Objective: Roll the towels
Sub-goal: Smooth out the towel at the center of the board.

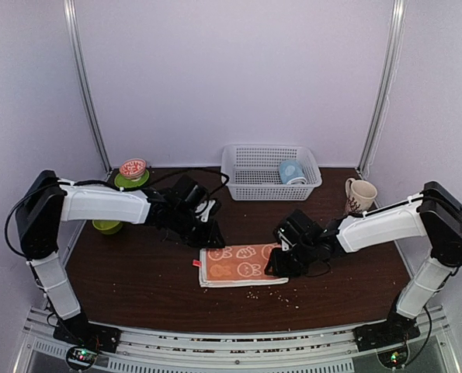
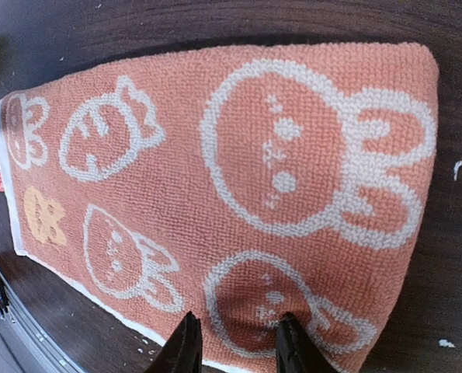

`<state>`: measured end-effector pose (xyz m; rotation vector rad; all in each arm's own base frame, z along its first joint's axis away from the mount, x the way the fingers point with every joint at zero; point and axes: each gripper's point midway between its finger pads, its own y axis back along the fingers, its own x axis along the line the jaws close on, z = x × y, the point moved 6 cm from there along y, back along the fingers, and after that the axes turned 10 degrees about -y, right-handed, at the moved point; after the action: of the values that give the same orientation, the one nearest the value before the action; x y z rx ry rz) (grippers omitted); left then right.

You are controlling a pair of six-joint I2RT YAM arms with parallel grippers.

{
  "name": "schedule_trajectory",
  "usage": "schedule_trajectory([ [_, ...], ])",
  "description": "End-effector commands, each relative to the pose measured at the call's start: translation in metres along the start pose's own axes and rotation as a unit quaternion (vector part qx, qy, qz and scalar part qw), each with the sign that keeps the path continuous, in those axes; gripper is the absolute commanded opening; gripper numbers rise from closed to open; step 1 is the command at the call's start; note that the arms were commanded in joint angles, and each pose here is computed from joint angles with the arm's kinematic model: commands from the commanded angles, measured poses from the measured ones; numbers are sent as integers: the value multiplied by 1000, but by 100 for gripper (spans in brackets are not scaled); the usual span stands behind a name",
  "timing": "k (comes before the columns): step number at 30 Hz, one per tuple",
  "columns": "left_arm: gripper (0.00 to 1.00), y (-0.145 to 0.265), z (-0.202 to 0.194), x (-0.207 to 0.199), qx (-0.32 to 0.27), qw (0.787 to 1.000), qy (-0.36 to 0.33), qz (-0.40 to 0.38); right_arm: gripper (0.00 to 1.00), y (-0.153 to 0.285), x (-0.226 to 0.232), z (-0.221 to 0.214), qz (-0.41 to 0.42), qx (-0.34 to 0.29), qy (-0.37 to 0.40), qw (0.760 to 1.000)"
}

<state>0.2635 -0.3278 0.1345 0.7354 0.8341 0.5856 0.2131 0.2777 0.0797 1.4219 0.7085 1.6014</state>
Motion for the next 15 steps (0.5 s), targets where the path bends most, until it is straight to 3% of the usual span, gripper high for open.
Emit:
schedule_trajectory([
  [1, 16, -28, -20, 19, 22, 999, 21, 9, 36, -3, -16, -11, -21, 12, -1, 1000],
  [6, 11, -43, -45, 46, 48, 997, 36, 44, 40, 8, -5, -8, -3, 16, 13, 1000],
  [11, 11, -40, -44, 45, 48, 998, 22, 46, 46, 45, 29, 29, 49, -36, 8, 998],
  [15, 12, -36, -42, 44, 46, 998, 13, 50, 46, 44, 33, 55, 49, -58, -4, 997],
])
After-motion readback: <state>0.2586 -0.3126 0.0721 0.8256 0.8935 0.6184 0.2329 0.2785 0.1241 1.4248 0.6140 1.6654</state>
